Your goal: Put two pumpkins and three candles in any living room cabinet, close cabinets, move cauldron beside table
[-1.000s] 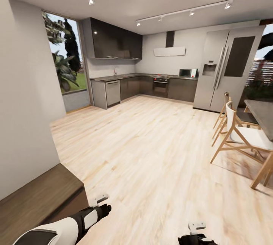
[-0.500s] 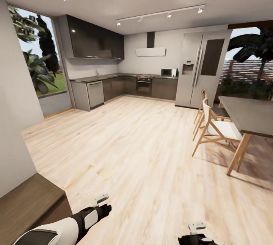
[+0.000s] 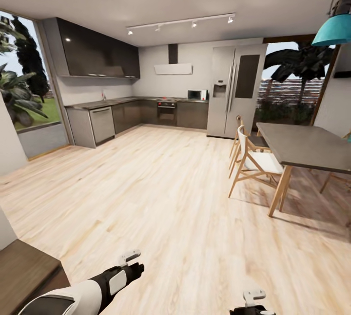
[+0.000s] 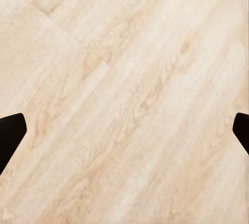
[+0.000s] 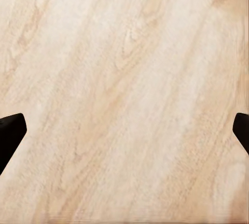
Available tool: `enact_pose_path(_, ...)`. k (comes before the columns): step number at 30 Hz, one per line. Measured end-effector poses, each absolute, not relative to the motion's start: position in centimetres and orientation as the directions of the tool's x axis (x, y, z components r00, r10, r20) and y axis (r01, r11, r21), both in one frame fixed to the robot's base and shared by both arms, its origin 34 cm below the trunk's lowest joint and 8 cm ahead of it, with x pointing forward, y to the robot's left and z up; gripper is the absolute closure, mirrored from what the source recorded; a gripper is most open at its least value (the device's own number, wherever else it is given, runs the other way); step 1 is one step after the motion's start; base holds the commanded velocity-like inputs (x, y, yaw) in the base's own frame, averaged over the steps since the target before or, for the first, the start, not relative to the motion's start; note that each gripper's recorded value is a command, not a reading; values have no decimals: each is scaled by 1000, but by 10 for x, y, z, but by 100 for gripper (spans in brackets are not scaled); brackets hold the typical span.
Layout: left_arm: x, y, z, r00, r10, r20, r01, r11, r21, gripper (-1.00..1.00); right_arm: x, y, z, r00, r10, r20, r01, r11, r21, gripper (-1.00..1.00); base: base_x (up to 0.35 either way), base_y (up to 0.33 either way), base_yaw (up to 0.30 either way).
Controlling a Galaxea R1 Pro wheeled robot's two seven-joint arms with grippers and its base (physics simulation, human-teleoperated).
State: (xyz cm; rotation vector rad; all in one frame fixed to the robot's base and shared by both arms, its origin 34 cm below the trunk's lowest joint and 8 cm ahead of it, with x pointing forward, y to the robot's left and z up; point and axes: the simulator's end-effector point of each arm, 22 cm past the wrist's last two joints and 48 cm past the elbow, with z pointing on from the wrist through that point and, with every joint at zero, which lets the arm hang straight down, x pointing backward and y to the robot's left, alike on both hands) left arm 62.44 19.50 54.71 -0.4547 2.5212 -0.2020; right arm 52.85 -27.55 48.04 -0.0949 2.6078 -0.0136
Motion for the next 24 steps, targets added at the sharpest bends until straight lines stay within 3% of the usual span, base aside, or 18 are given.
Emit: enact_pose_path(24,629,197,556,-773,-363,-520,-275,931,-241,-100,531,-276,486,-852,-70,-519,-63,997,-31,-100,0,0,-250)
